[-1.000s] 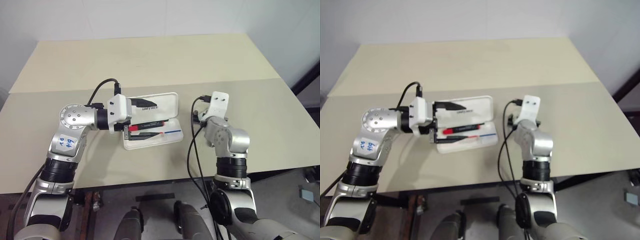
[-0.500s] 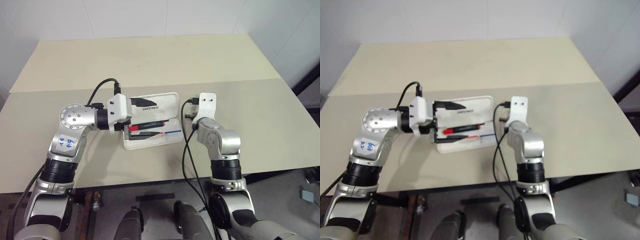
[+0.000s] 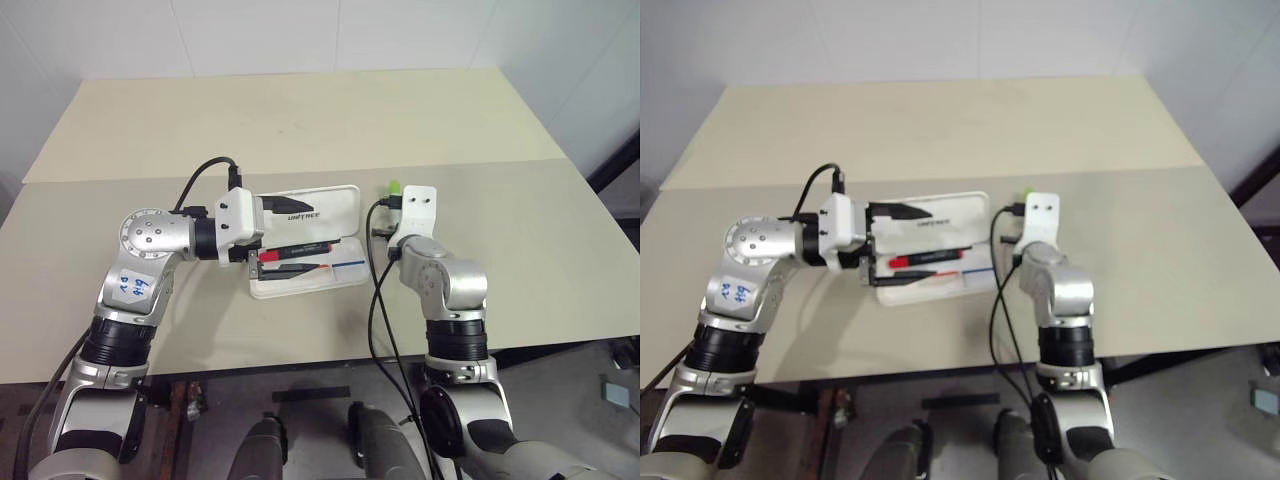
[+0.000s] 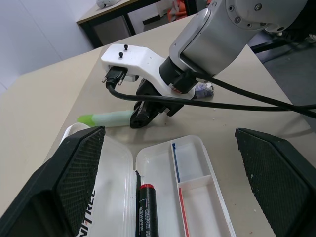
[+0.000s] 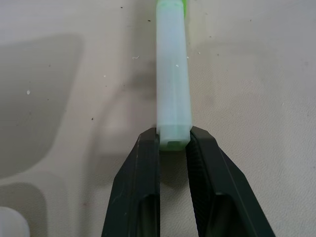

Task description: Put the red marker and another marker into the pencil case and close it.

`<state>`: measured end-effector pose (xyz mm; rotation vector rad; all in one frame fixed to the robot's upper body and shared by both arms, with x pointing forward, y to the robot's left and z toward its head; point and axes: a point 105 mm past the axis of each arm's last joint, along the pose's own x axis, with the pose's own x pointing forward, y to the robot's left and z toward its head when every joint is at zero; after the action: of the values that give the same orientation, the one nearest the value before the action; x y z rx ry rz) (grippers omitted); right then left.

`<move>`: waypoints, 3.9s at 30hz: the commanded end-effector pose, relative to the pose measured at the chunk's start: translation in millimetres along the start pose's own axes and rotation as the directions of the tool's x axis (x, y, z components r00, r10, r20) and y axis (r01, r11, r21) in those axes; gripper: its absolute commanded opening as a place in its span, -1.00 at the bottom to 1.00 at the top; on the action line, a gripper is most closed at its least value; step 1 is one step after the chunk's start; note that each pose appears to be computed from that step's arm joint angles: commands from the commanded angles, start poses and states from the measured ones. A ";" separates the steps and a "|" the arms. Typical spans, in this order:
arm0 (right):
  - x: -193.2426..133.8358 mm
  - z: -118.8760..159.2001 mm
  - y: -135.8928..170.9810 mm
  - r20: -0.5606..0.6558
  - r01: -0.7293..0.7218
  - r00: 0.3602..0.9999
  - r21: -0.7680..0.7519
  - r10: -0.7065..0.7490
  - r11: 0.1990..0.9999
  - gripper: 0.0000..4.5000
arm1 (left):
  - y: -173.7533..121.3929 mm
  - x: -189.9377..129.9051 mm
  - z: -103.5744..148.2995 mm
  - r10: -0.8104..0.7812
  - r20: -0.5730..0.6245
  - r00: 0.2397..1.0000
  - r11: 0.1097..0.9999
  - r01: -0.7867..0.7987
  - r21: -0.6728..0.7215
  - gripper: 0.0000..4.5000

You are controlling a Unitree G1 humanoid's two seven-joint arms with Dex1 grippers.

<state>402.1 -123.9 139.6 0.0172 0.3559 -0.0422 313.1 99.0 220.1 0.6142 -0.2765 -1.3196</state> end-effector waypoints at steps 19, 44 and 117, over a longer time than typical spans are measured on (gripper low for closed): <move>-60.6 34.9 -76.3 0.214 -0.304 0.898 -0.328 0.384 0.894 -0.72 | 11.3 -19.9 -10.6 0.080 0.021 0.997 0.997 -0.079 -0.013 1.00; -111.3 11.0 -27.1 -0.102 -0.624 0.342 -0.768 0.934 0.145 -0.72 | -7.8 -98.1 -29.1 0.093 -0.029 0.995 0.967 -0.097 -0.234 1.00; -71.3 35.5 96.0 -0.210 -0.266 0.294 -0.955 0.933 -0.131 0.91 | -37.0 -96.5 -61.3 0.008 -0.118 0.993 0.978 -0.032 -0.207 1.00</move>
<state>354.8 -28.7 169.7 -1.0500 -0.3246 1.3560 290.3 201.3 161.2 0.4911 -0.0268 -1.2824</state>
